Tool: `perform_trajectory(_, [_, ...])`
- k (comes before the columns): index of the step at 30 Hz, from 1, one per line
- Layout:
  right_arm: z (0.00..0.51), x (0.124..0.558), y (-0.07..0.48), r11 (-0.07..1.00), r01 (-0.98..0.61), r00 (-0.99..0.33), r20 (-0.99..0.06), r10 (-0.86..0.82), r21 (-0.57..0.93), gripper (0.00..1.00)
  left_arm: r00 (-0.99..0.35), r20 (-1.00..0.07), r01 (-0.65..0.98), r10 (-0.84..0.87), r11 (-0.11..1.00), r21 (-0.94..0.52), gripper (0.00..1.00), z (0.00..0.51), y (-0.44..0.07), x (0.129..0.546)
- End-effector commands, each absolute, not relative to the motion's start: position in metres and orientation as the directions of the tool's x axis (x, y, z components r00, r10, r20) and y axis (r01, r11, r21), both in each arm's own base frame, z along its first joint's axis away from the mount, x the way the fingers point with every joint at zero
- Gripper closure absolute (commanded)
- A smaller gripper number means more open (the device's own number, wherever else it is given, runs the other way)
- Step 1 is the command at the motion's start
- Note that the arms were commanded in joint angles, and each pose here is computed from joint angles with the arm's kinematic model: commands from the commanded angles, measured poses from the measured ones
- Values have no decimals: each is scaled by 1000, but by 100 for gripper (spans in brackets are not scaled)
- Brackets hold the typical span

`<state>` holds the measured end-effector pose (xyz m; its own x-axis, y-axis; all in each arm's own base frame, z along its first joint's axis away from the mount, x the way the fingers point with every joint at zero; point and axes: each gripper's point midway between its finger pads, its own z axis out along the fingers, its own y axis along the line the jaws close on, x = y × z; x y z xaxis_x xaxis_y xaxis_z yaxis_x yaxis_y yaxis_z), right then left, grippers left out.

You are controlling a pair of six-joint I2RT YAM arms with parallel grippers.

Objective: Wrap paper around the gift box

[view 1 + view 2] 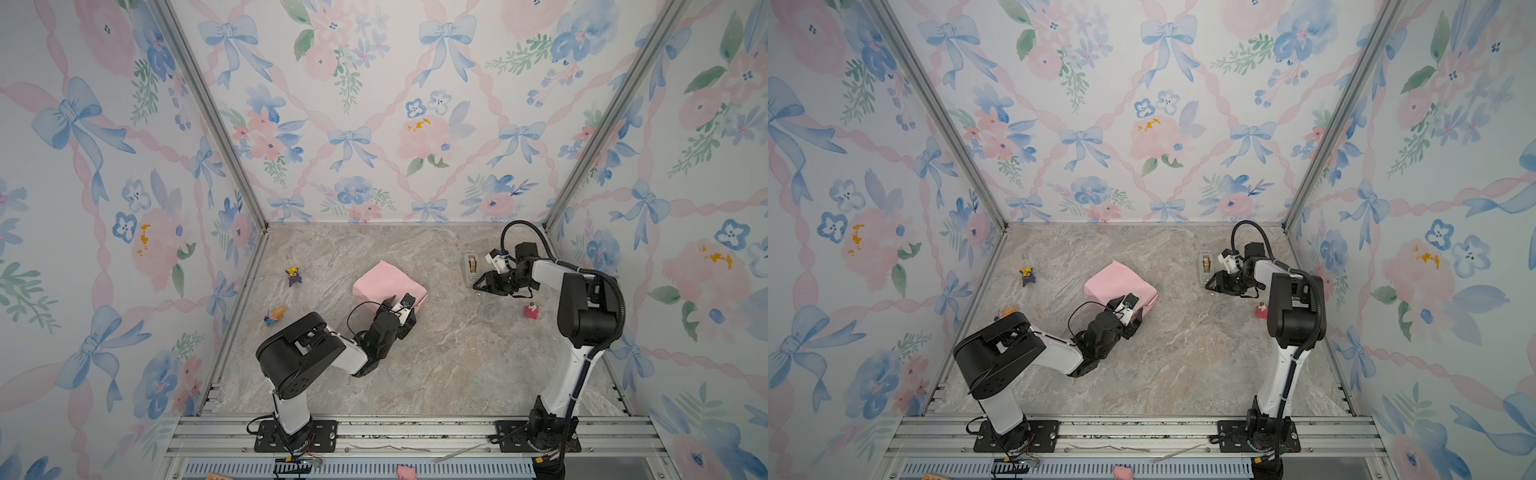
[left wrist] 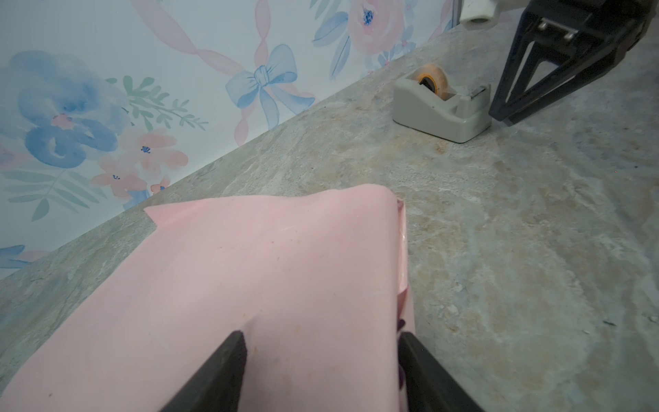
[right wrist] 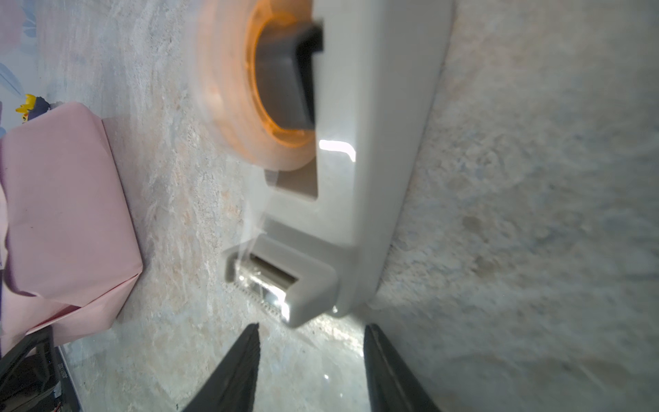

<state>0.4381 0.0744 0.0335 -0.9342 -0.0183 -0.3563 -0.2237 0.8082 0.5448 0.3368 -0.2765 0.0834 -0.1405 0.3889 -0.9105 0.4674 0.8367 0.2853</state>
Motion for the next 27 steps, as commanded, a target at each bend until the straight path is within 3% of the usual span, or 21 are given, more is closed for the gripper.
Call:
perform_trajectory(1, [21, 429, 83, 779, -236, -950, -307, -58, 582, 51, -414, -689, 537, 595, 771, 343, 31, -22, -225, 297])
perform_trajectory(27, [25, 428, 88, 691, -260, -949, -312, -53, 675, 69, -414, -686, 538, 598, 769, 345, 31, -23, -223, 296])
